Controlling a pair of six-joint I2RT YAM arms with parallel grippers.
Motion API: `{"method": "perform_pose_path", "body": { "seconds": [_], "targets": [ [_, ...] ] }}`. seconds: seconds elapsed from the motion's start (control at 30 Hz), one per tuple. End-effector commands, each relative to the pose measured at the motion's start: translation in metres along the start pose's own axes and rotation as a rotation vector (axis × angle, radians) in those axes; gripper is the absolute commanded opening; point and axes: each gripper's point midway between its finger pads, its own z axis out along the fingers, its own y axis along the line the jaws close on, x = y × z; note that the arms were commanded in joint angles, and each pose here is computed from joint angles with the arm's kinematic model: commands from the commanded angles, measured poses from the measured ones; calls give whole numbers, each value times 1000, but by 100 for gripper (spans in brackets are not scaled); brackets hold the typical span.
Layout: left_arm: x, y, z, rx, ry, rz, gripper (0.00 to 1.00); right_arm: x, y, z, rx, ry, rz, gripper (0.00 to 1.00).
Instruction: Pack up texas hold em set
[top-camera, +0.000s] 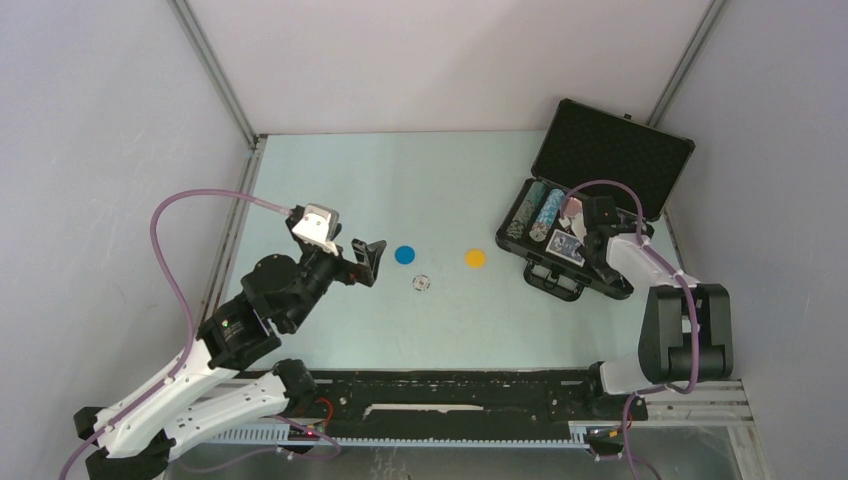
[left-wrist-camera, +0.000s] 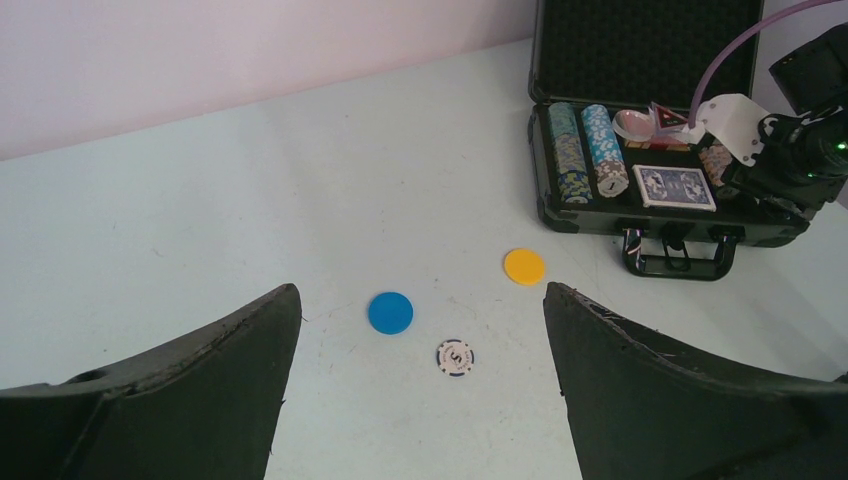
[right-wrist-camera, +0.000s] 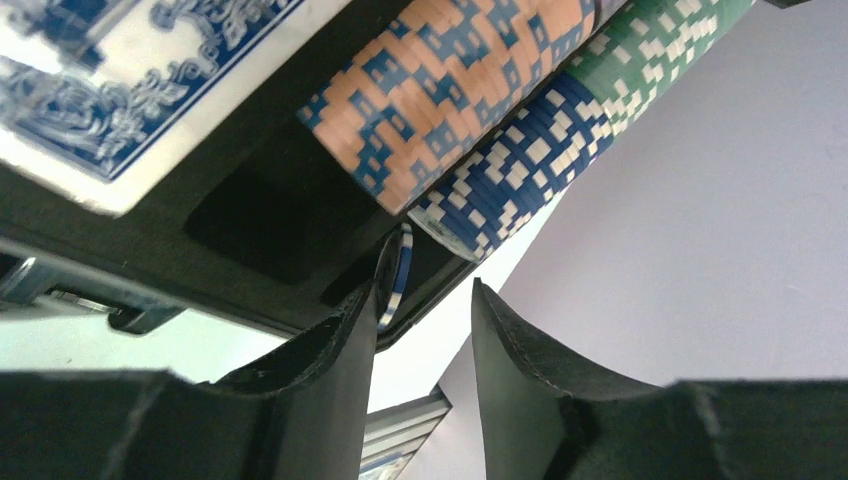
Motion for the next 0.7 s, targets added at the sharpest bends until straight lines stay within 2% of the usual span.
{"method": "perform_pose_path", "body": {
  "seconds": [0.0,0.13,0.37,0.53,0.6,0.67],
  "targets": [
    [4,-5,2,18,-2,-14,96,2,6,-11,-25,-59,44,44],
    [4,-6,3,21,0,-13,96,5,12,-7,-47,-58,40,33],
    [1,-3,0,15,-9,-18,95,5,16,0,-72,-27,26,25],
    [1,-3,-1,15,-12,-19,95,5,17,3,-81,-8,-4,11],
    [0,-3,-1,12,-14,-21,95,6,14,3,-83,11,-26,0],
    [1,-3,-1,10,-11,-19,95,9,1,0,-80,34,-2,0]
  ]
}}
